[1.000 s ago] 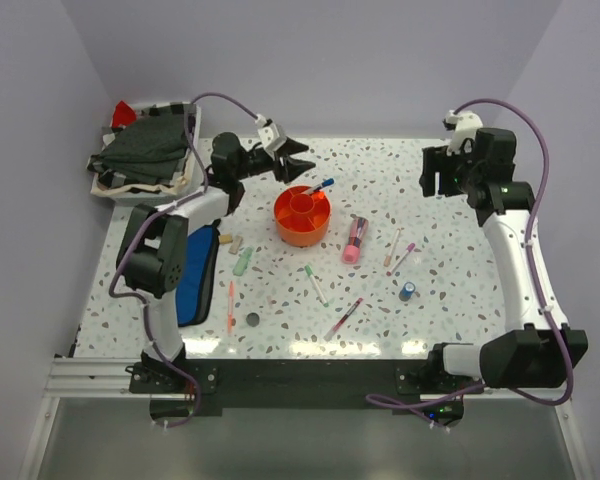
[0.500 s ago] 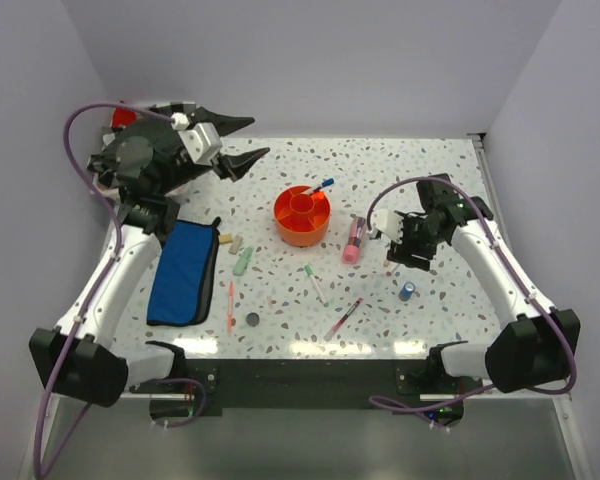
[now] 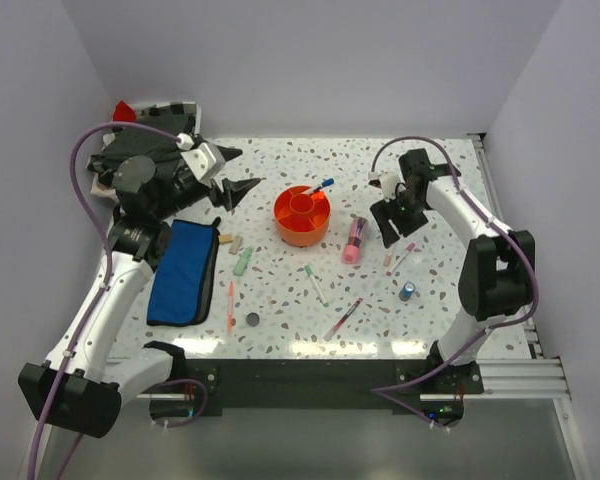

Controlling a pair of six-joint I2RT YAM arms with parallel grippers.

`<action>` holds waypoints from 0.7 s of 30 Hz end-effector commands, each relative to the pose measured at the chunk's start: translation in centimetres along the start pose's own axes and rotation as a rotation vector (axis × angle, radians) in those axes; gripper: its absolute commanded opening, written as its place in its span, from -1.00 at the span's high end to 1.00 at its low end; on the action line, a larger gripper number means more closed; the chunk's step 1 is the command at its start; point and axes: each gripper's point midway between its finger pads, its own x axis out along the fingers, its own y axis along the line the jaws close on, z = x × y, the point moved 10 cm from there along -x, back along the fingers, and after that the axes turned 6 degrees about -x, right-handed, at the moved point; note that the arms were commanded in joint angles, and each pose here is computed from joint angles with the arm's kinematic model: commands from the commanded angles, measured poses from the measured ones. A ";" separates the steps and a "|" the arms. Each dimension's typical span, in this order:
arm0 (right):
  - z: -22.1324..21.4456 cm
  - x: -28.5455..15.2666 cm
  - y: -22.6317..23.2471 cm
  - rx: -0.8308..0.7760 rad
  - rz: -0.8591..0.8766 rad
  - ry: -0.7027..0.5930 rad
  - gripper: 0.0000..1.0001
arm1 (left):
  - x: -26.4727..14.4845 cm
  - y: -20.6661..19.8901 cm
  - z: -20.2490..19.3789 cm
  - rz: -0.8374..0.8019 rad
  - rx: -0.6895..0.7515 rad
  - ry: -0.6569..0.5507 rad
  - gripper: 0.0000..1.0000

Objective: Sort the stationery into containers
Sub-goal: Pick up the pen from the center of the board.

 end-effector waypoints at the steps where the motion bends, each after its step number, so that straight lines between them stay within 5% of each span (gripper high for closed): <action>1: -0.6 -1.4 2.0 0.533 -0.031 -0.029 -0.17 | -0.5 0.2 -0.4 0.032 0.018 0.041 -0.40; 3: -1.6 -1.1 1.7 0.689 -0.033 0.010 -0.05 | -0.3 0.4 -0.6 0.031 0.037 0.048 -0.40; 10: -0.5 0.8 0.7 0.866 -0.098 0.063 0.24 | 0.3 0.9 -1.4 0.025 0.018 0.079 -0.40; 21: -1.6 3.0 -1.2 1.015 -0.215 0.183 0.16 | 1.3 1.9 -2.9 0.018 -0.010 0.144 -0.40</action>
